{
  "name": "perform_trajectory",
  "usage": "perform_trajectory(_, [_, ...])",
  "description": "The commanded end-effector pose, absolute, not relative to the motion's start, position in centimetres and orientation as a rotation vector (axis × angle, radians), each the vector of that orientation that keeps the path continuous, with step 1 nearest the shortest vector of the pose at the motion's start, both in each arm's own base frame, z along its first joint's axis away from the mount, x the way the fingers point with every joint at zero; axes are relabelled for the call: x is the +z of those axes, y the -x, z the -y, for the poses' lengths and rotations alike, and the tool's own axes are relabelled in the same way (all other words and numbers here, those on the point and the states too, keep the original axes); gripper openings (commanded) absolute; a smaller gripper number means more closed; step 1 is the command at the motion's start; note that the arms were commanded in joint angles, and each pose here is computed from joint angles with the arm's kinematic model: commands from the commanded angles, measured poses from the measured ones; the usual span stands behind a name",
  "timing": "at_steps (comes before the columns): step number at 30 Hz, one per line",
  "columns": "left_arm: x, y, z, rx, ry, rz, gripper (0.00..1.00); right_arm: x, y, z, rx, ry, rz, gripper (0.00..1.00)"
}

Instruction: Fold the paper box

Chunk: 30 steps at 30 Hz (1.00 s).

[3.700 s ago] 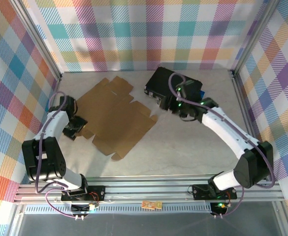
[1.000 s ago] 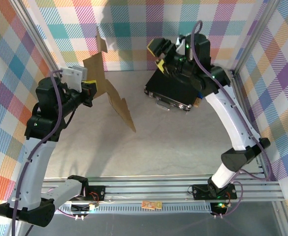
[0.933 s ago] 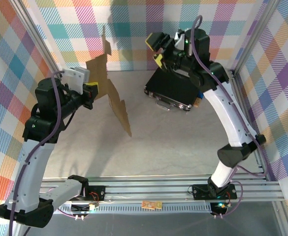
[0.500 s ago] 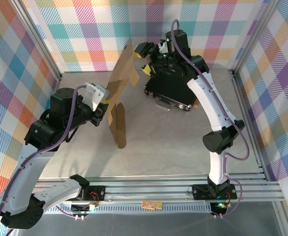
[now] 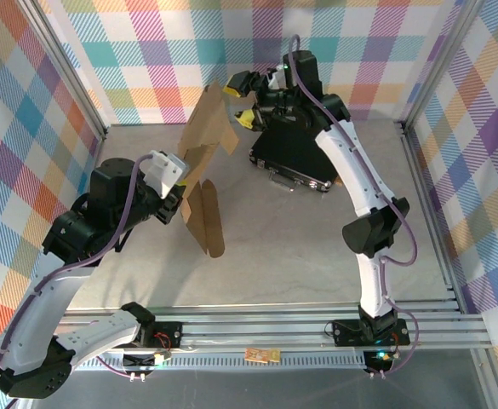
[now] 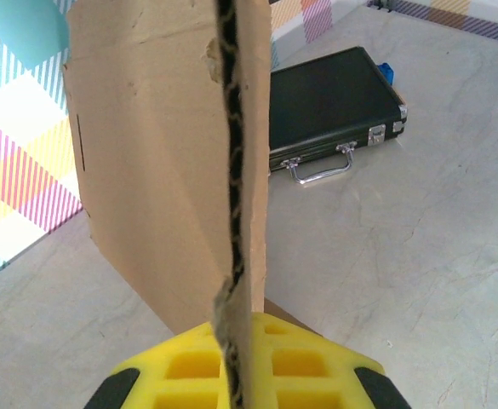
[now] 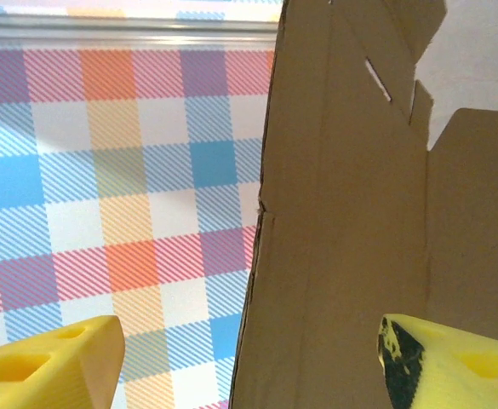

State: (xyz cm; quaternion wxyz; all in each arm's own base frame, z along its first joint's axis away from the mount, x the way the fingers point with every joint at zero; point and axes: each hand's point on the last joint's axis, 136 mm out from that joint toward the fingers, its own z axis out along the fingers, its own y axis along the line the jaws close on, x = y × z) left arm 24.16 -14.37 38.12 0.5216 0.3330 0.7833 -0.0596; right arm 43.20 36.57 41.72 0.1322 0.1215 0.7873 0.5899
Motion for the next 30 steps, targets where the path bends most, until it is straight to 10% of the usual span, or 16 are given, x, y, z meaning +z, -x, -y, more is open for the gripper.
perform_trajectory(1, [38.2, -23.7, 14.1, -0.121, -0.814, -1.860, 0.00, 42.8, -42.5, -37.9, 1.811, -0.235, -2.268, 0.75])
perform_trajectory(30, [36.5, -23.0, 14.5, -0.135, -0.889, -1.905, 0.00, 38.0, -42.8, -42.2, 1.869, -0.121, -2.357, 0.42])
